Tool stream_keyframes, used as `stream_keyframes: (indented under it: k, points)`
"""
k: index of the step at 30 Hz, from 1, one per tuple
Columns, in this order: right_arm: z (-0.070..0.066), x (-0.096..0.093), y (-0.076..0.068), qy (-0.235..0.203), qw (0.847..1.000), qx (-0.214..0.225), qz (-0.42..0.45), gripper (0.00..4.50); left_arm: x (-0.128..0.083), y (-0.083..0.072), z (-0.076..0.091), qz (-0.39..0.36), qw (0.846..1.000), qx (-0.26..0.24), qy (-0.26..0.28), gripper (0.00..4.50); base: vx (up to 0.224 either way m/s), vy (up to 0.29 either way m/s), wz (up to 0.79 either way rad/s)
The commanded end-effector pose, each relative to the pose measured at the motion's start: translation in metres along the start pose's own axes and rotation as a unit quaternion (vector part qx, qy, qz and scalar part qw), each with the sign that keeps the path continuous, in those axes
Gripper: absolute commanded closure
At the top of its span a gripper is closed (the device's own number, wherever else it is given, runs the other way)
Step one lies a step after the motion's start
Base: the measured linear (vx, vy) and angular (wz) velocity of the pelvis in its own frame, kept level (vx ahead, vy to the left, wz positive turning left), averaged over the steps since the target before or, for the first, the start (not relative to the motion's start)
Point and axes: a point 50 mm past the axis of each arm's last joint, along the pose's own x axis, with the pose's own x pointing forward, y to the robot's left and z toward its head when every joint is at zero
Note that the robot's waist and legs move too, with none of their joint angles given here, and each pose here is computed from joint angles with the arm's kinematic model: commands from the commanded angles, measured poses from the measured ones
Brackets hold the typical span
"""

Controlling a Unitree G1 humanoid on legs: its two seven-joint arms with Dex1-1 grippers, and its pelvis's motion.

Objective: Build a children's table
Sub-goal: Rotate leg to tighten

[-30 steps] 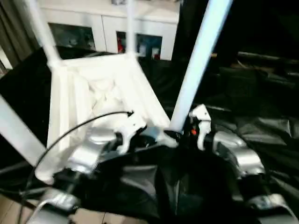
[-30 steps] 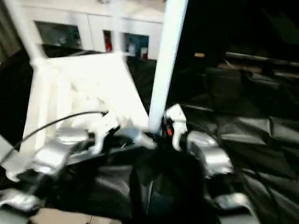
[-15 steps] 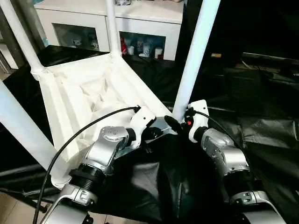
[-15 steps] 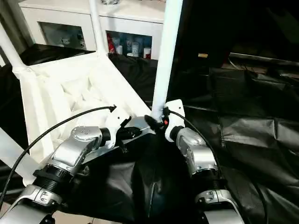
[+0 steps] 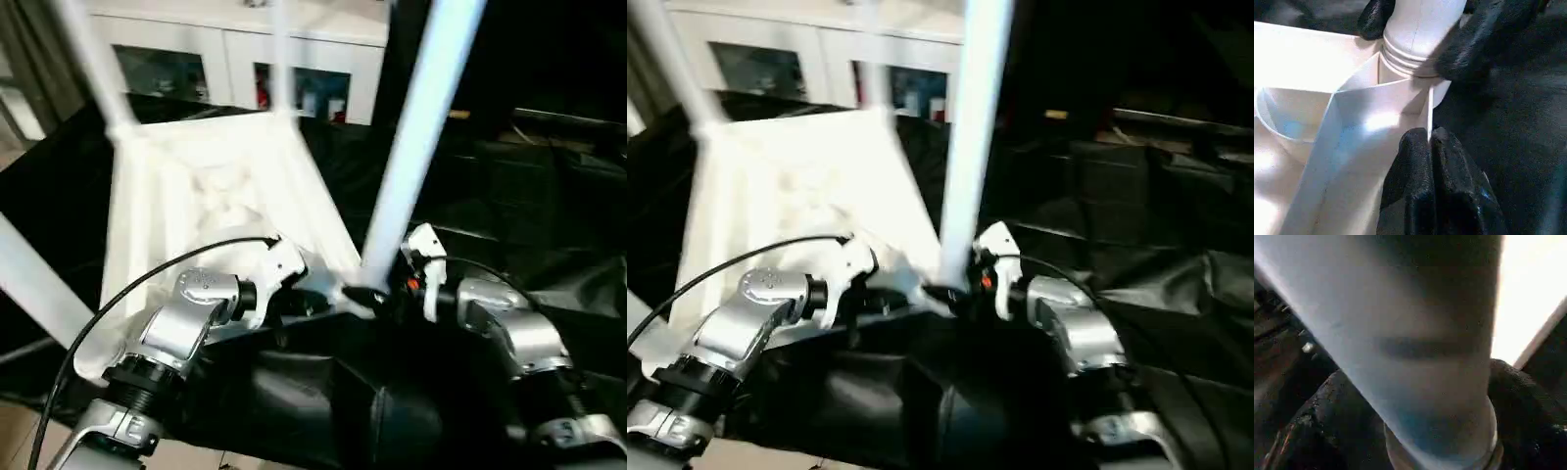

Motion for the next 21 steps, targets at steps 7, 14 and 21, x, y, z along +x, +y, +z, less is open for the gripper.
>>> stream_keyframes:
  k: [7, 14, 21]
  points:
    - [-0.0028, -0.0040, 0.0123, 0.032, 0.996, -0.012, 0.083, 0.98, 0.0002, -0.0062, 0.0075, -0.042, 0.999, 0.024, -0.006, 4.50, 0.000, 0.000, 0.00]
    - [-0.0020, -0.0010, 0.0146, 0.030, 0.995, -0.008, 0.093, 1.56, -0.0016, -0.0060, 0.0064, -0.040, 0.999, 0.023, -0.003, 4.50, 0.000, 0.000, 0.00]
    - [-0.0095, 0.0036, 0.0182, 0.024, 0.996, 0.005, 0.081, 1.85, 0.0009, -0.0031, 0.0056, -0.011, 1.000, 0.015, -0.007, 4.50, 0.000, 0.000, 0.00]
